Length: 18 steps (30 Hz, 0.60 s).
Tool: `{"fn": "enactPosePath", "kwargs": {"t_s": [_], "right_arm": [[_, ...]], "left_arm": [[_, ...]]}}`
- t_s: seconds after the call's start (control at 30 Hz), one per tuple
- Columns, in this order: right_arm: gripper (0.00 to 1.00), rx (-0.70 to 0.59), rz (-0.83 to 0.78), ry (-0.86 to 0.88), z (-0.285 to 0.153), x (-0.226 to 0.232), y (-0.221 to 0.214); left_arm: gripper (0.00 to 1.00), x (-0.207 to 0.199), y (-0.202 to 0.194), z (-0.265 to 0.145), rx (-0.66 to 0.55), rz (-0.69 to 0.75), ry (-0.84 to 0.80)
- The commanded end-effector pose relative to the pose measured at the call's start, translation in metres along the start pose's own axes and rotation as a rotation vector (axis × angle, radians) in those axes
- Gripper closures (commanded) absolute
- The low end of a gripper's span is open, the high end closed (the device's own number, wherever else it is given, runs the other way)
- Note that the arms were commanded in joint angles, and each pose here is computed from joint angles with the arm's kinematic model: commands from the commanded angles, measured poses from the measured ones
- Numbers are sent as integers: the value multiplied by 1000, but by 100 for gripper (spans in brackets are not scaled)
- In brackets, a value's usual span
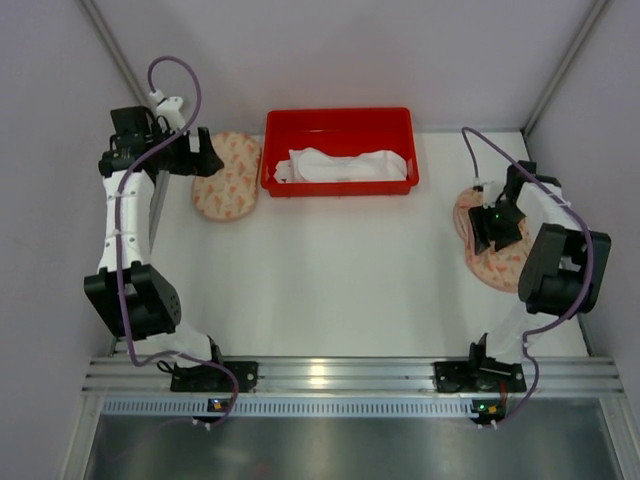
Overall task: Place the bra in the laundry bag and zip it closed
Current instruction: Place the laundry bag at the center of the board, then open the laundry bag at the center of the board.
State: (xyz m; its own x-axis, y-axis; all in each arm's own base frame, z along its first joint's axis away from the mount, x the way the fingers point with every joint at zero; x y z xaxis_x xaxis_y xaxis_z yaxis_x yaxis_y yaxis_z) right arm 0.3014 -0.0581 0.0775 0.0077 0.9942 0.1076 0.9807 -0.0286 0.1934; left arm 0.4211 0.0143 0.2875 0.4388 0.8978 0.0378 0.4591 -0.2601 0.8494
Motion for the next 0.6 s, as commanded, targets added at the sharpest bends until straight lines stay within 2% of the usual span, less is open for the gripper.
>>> {"fn": "enactPosePath", "kwargs": {"t_s": [0.0, 0.2, 0.27, 0.37, 0.4, 0.43, 0.57], "right_arm": [[46, 47, -28, -3, 18, 1, -11], [51, 81, -123, -12, 40, 27, -26], [57, 86, -164, -18, 45, 39, -27], [80, 80, -196, -20, 47, 49, -24], [92, 85, -228, -13, 47, 58, -24], [99, 81, -244, -7, 45, 63, -24], [100, 51, -282, 83, 26, 87, -24]], "left_arm": [[2, -24, 17, -26, -87, 78, -58], [2, -36, 6, -37, -86, 106, -61], [2, -38, 2, -37, -80, 98, -64], [2, -40, -1, -37, -75, 88, -67], [2, -40, -1, -37, -76, 86, -68], [2, -42, -3, -36, -73, 83, -74], [2, -47, -8, -35, -70, 74, -94]]}}
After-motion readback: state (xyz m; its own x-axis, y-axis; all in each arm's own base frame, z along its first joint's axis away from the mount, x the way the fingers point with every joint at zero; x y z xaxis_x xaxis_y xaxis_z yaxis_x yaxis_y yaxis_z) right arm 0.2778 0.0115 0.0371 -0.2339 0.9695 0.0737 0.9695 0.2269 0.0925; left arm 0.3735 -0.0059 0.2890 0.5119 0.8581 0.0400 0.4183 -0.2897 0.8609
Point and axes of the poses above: each gripper's point midway between its finger pads, its own z axis out along the fingers, its own x axis along the line the jaws close on, y = z × x, the point moved 1 cm from there along -z, back along the fingers, and after that the axes turned 14 degrees about z, right-handed, at the moved point
